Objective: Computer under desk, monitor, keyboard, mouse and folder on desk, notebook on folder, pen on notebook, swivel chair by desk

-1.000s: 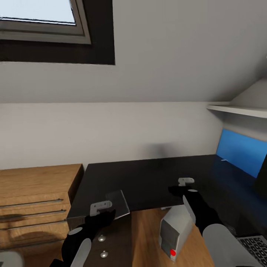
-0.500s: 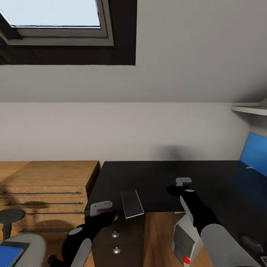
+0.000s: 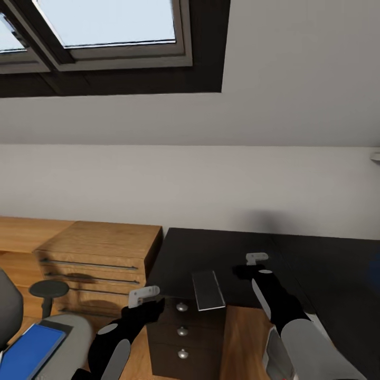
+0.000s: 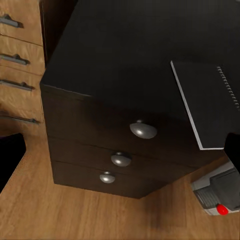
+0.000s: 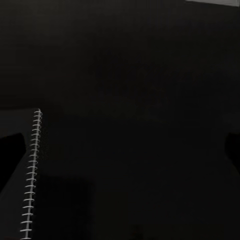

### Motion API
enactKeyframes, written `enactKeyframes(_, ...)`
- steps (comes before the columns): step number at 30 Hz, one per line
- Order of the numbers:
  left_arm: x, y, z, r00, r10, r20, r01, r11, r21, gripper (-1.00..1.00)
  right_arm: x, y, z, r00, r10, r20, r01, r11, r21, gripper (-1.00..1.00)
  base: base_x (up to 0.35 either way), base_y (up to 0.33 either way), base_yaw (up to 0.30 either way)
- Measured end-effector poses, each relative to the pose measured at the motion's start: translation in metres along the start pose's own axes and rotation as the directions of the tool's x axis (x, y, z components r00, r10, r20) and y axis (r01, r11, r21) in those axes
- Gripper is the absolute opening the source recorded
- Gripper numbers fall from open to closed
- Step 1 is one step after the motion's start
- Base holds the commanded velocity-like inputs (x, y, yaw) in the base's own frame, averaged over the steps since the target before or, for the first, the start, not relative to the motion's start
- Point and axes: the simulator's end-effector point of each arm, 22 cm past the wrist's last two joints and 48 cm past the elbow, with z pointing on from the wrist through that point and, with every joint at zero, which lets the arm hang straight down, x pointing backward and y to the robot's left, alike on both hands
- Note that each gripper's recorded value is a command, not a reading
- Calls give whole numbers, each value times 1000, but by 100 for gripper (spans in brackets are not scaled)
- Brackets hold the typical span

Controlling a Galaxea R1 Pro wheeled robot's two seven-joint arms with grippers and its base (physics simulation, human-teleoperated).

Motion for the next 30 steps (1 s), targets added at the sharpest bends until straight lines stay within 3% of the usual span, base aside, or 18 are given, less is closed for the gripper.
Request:
enactKeyframes(15, 0, 0, 0, 1000, 1, -1, -1, 1000, -1, 100, 0, -2, 0, 1000, -7, 1, 7, 1000, 5, 100, 0, 0, 26)
enactKeyframes(30, 1, 0, 0, 1000, 1, -2, -1, 1000, 0, 100, -1, 3, 0, 1000, -26, 5, 26, 1000, 4, 100, -14, 26, 272)
